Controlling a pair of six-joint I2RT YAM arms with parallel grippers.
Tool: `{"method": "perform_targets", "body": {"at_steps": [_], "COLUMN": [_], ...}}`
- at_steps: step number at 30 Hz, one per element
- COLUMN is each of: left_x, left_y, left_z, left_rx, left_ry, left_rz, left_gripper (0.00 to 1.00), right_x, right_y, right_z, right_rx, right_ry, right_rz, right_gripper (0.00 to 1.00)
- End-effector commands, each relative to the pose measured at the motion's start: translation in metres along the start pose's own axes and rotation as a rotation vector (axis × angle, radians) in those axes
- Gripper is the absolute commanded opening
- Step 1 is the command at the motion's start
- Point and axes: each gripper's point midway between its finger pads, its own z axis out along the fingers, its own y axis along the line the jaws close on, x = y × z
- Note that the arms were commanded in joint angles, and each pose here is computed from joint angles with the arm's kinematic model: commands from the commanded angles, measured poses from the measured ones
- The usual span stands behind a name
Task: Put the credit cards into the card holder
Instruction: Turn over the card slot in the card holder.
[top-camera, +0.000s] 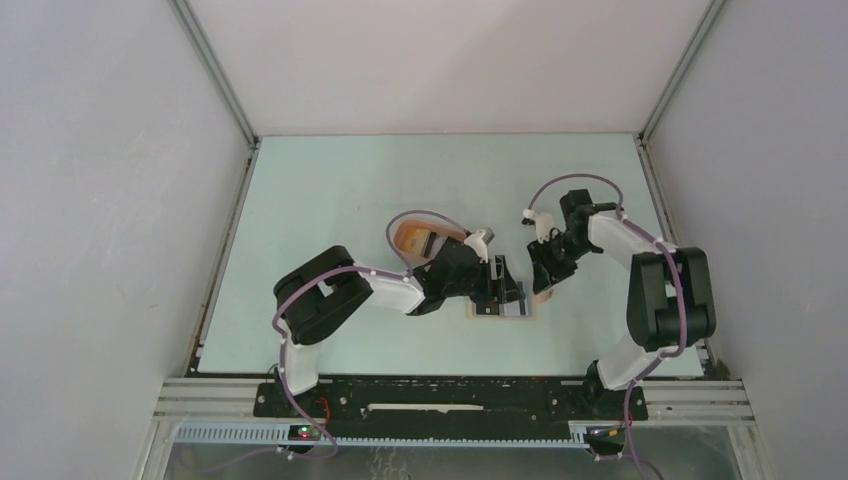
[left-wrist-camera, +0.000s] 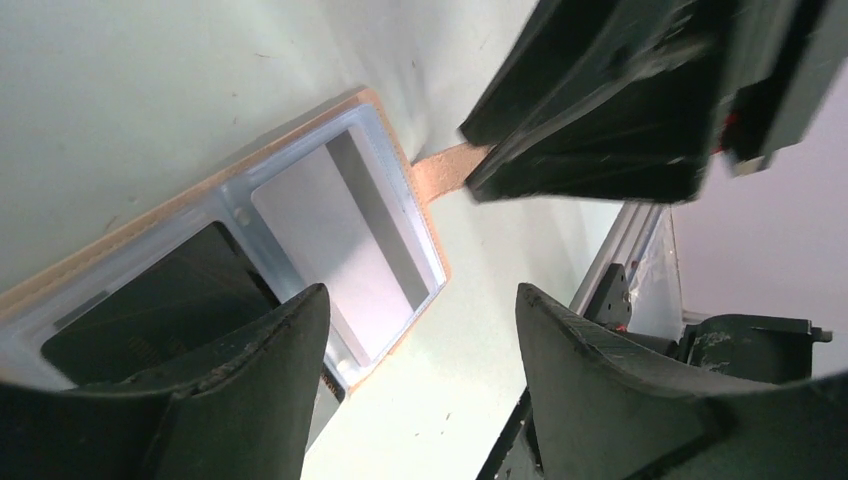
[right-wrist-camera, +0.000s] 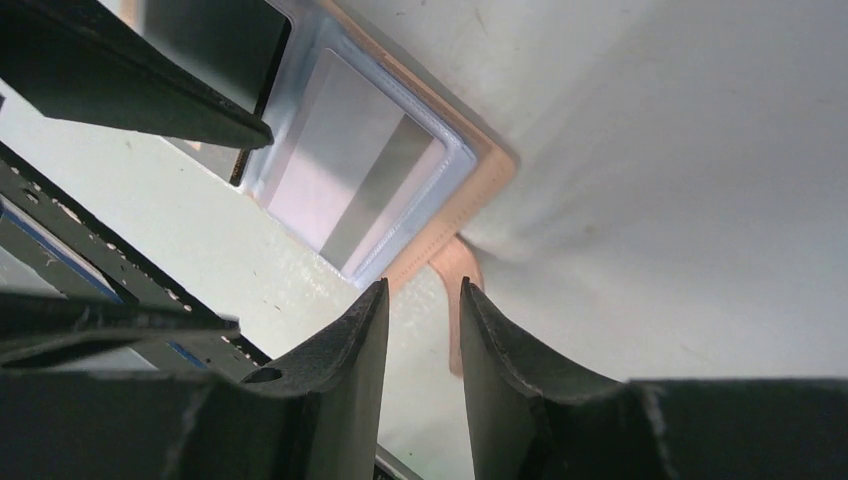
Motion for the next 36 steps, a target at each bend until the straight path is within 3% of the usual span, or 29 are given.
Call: {"method": "perform_targets", "body": {"at_steps": [1,6,11,13,16,18,21,24,26,36], "left_x": [-0.024,-0.037,-0.058,-0.067,-0.081,-0.094,-0.109,-0.118,-0.122,-0.092], "left_y": [-0.020,-0.036,-0.051,-0.055,-0.054,-0.052,-0.043,-0.032,-0.026,-0.011], "left_z": [-0.021,-0.047,-0.090,-0.109,-0.136,-0.158,-0.182,-0.196,-0.196,-0.160], "left_rx": [0.043,0.086,0.092,0.078,0.029,-0.028,-0.118,-0.179,-0.185,-0.014], "left_ry": [-0.104,-0.177,-0.295,-0.349,-0.430,-0.505,-0.602,-0.682,-0.720,-0.649], "left_rz": [0.098,0.234,0.453,0.533,0.630,0.673,0.727,0.756,0.747,0.717], "left_gripper": [0.73,0.74,0.81,0.84,0.86,0.87,0.90,0.99,1.00,0.99], "right_x": [-0.024,-0.039,-0.060,-0.062,-0.057,-0.049,-0.040,-0.037,-0.034,-0.020], "right_y": [0.004,0.025,0.052,0.062,0.079,0.095,0.095,0.083,0.073,0.045], "right_z": [-0.042,-0.076,-0.128,-0.138,-0.130,-0.115,-0.095,-0.073,-0.057,-0.017], "right_rx": [0.050,0.071,0.153,0.155,0.041,-0.111,-0.205,-0.237,-0.242,-0.239], "right_ry": [-0.161,-0.320,-0.588,-0.652,-0.654,-0.606,-0.519,-0.434,-0.373,-0.183], "right_rz": [-0.058,-0.165,-0.321,-0.371,-0.362,-0.366,-0.288,-0.161,-0.081,0.103], "right_gripper": [0.41,0.41,0.45,0.57,0.87,0.95,0.92,0.83,0.78,0.65]}}
